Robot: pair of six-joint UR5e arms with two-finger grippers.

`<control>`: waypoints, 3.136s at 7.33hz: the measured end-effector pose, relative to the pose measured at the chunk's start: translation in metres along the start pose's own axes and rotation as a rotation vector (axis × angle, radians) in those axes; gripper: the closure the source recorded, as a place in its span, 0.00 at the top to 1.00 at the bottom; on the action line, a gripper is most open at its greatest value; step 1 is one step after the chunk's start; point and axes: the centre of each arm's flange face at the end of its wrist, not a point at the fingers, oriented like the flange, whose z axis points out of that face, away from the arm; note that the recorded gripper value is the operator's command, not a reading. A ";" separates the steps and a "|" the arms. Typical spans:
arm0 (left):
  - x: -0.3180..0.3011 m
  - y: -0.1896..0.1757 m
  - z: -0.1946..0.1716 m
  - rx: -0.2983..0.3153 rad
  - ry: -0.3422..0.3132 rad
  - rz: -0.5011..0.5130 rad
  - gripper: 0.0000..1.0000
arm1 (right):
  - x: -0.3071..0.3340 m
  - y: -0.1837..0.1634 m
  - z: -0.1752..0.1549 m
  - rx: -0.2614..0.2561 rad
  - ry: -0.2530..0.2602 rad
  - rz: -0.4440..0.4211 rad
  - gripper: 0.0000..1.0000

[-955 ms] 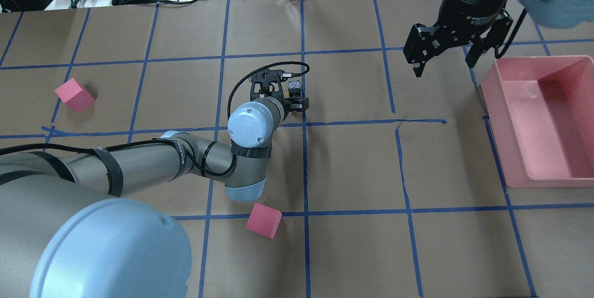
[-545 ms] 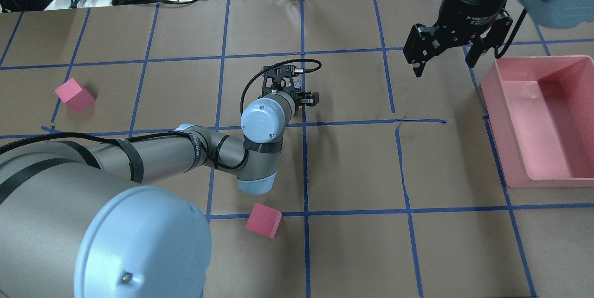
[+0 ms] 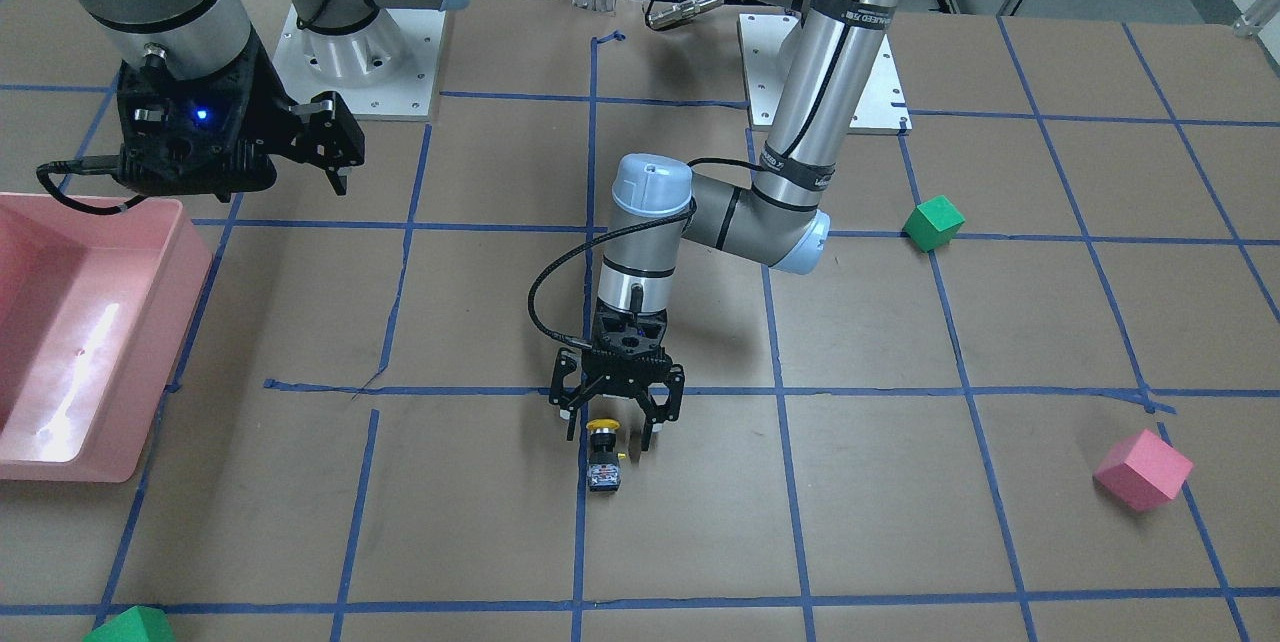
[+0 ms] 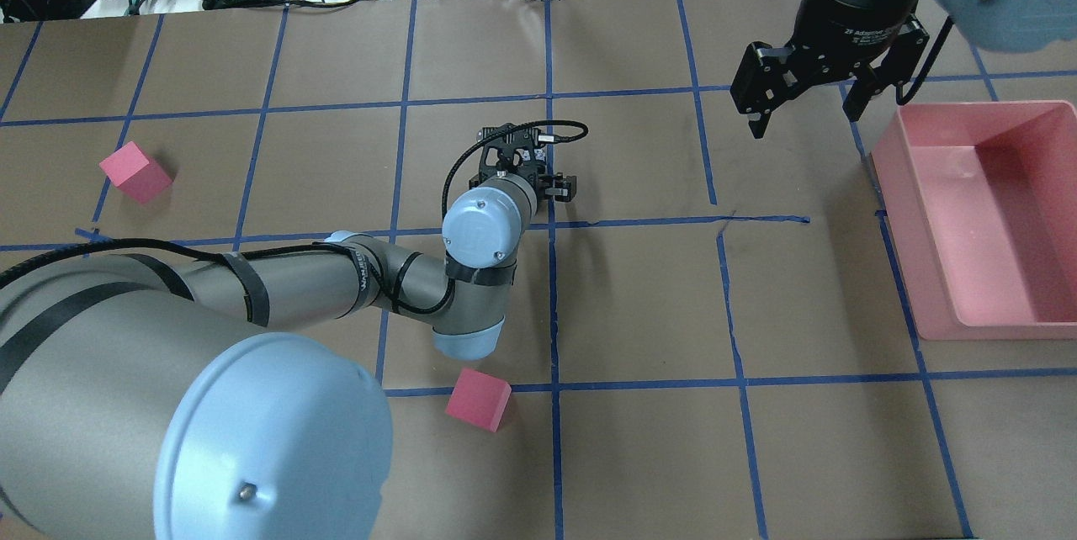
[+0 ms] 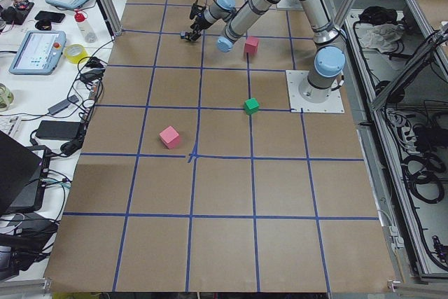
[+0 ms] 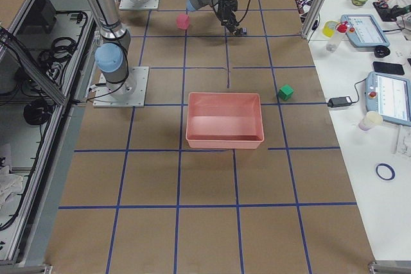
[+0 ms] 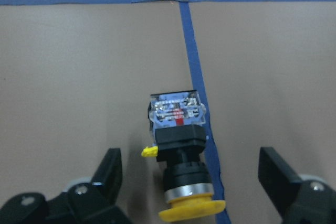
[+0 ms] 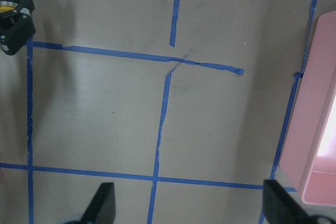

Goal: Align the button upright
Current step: 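Lower the left gripper over the lying button and grasp its body, then lift the button with the left gripper and rotate it cap-up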

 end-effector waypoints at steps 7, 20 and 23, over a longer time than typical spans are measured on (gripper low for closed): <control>0.003 -0.010 -0.012 -0.010 0.002 -0.009 0.00 | 0.000 -0.001 0.000 0.004 0.000 0.000 1.00; -0.008 -0.127 -0.042 -0.914 0.052 -0.581 0.00 | 0.000 -0.001 -0.001 0.007 0.001 0.008 1.00; -0.019 -0.113 -0.023 -0.997 0.045 -0.692 0.00 | 0.000 -0.001 -0.001 0.007 0.002 0.009 1.00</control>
